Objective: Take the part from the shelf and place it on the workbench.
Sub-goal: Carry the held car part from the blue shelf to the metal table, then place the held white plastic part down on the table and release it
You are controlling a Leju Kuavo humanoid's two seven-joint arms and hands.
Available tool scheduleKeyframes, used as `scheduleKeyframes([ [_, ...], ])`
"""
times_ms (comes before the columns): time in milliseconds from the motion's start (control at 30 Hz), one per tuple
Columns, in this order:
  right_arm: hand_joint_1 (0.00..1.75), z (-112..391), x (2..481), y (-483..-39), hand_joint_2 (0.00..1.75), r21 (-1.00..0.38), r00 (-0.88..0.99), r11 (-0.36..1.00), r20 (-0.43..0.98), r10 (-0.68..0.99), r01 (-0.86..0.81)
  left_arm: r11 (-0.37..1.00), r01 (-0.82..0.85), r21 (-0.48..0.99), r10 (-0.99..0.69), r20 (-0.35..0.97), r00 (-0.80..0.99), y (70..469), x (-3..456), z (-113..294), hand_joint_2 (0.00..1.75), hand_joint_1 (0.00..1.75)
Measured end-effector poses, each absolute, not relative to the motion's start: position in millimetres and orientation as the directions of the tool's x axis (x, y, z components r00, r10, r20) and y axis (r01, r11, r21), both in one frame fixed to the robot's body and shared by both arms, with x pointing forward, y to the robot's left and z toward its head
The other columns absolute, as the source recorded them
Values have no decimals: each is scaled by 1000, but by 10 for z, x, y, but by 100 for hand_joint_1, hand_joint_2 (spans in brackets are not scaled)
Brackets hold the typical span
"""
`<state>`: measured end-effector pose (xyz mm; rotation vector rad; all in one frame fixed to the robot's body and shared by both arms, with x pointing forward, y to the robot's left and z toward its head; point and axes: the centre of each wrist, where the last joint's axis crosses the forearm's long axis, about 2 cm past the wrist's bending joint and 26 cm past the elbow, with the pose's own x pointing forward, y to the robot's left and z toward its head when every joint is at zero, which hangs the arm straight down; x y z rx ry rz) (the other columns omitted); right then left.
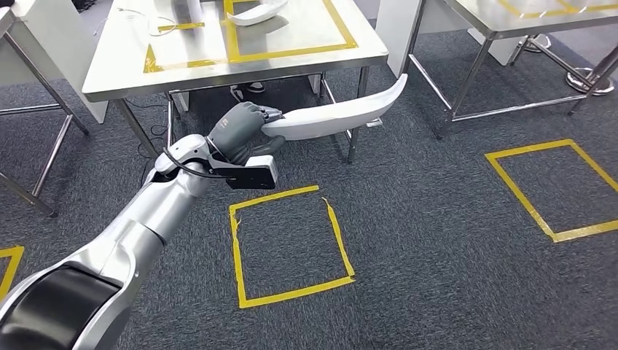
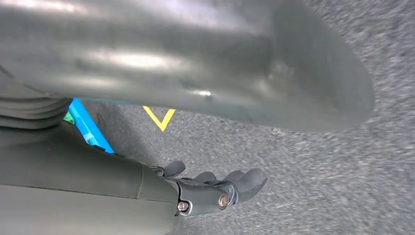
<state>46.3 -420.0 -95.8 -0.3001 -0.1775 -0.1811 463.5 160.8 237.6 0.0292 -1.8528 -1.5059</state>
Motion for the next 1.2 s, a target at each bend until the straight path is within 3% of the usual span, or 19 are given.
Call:
scheduleKeyframes([
  [933,0,-955,483,-4201,0,-273,967,940,203,-153,206,283,406,869,-501,495,-710,1647,4653,2385,175,175],
  [1200,0,-962,441,-4195,0,-275,969,939,193,-156,206,225,367,902,-632,422,-650,1795,4700,2369,175,175],
])
